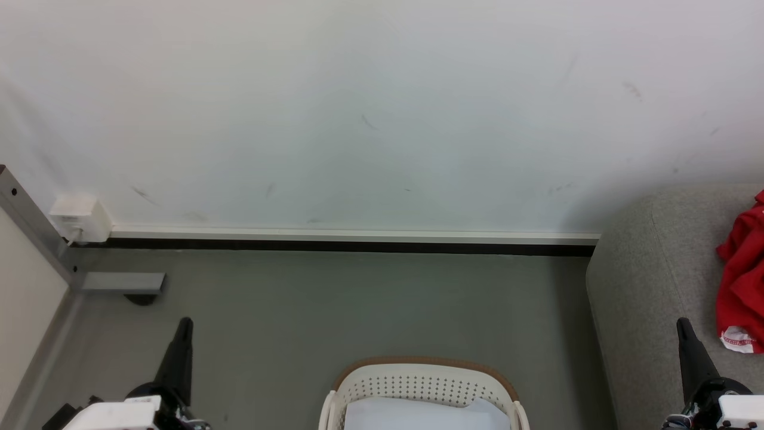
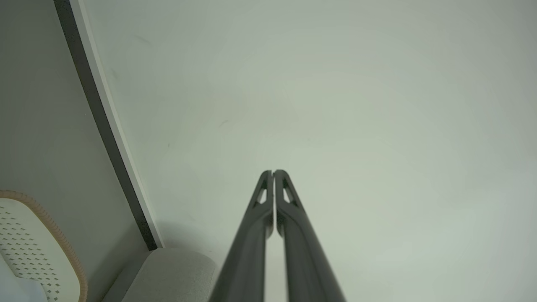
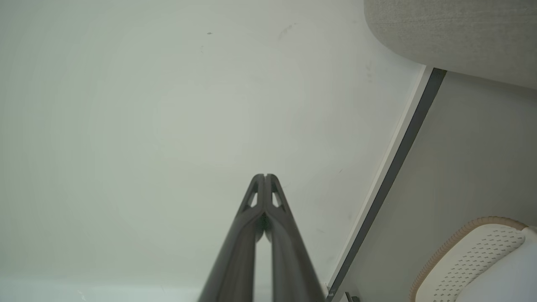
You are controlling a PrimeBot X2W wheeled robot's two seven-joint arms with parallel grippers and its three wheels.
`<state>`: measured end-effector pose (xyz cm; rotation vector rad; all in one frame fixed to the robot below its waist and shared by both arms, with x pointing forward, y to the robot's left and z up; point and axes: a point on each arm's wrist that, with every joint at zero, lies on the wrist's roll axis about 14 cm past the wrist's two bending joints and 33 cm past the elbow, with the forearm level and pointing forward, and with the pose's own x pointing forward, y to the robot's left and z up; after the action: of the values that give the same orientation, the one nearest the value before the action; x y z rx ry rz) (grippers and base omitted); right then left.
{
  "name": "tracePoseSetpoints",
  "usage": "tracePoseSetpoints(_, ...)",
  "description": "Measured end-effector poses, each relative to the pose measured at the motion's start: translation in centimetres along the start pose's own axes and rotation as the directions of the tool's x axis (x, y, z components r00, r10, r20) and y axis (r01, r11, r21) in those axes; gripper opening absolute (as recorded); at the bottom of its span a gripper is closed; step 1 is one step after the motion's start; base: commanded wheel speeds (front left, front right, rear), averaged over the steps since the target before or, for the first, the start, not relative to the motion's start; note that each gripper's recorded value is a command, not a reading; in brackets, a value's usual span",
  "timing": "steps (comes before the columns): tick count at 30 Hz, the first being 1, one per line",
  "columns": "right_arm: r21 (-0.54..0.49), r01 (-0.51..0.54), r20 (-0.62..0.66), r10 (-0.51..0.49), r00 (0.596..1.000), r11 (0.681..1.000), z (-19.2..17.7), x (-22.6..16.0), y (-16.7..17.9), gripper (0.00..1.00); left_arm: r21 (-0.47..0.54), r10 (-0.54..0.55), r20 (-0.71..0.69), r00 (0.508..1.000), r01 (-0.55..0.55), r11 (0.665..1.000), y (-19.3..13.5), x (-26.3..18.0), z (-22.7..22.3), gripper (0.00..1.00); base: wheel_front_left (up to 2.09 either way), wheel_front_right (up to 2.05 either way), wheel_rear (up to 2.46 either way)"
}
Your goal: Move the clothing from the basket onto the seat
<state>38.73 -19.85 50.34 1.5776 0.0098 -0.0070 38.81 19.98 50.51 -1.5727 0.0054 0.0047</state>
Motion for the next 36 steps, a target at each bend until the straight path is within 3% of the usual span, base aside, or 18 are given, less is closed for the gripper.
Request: tracePoseSetpoints(36, 0.000, 0.000, 0.000, 0.000, 1.000, 1.000, 0.00, 0.00, 0.01, 0.00, -0.001, 0.000, 0.001, 1.000, 0.000, 1.000, -0.01, 0.00, 0.01, 0.00, 0.00, 0.00, 0.00)
